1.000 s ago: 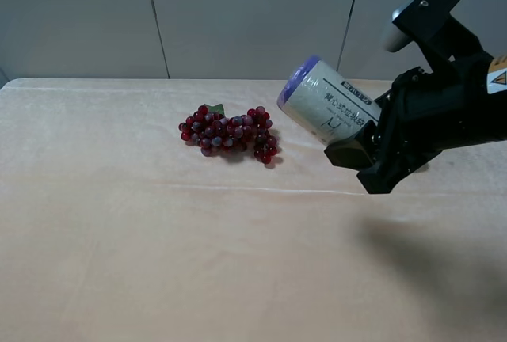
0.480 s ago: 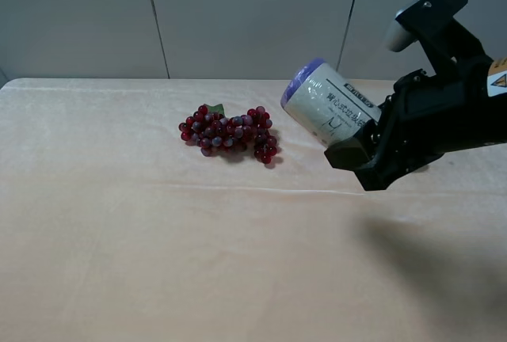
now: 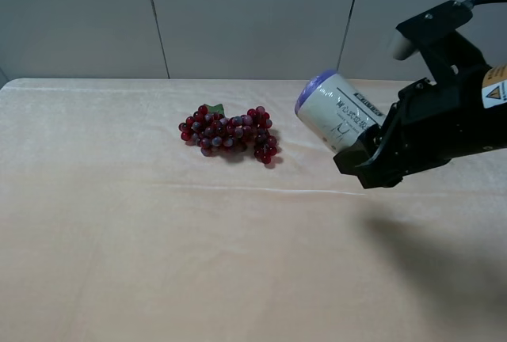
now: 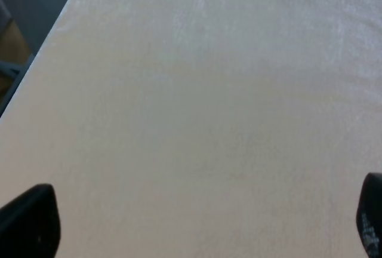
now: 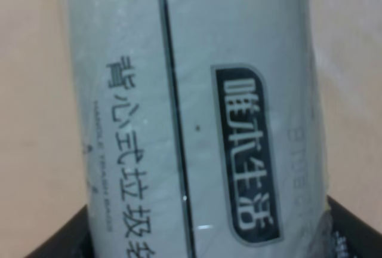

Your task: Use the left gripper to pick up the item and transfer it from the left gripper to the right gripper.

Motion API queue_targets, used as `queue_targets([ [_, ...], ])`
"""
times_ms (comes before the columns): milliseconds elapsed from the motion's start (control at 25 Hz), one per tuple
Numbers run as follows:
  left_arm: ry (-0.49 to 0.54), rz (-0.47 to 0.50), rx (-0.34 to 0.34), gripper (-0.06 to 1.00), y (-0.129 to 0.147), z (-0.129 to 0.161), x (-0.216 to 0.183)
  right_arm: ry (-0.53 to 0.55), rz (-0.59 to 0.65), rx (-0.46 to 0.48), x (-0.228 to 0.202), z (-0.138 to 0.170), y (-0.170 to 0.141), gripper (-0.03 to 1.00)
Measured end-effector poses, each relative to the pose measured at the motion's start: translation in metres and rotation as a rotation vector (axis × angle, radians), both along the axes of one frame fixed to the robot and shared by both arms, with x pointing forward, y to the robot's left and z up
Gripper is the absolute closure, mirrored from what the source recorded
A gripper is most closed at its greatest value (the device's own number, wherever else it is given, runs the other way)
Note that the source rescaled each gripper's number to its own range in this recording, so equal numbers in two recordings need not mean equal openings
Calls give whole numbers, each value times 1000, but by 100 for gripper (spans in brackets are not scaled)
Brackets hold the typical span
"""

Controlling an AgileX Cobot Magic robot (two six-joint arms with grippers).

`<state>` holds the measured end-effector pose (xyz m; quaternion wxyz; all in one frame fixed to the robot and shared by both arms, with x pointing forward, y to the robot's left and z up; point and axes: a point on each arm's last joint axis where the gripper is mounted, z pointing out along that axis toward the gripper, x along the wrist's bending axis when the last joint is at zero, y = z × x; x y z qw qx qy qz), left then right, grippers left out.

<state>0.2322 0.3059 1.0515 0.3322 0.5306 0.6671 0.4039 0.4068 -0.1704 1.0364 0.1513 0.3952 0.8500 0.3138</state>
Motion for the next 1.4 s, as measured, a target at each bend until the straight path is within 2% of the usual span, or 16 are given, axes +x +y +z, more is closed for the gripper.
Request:
queue_targets([
  [280, 0, 1, 2, -5, 0, 0, 0, 110, -25, -81, 18, -32, 8, 96],
  [520, 0, 1, 2, -5, 0, 0, 0, 177, -109, -133, 42, -59, -4, 97],
  [880, 0, 1, 2, -5, 0, 0, 0, 282, -127, -189, 57, -101, 0, 97],
  [1120, 0, 1, 2, -5, 0, 0, 0, 292, -136, -188, 62, -113, 3, 97],
  [1400, 0, 1, 3, -5, 0, 0, 0, 278, -137, -180, 64, -114, 4, 97],
])
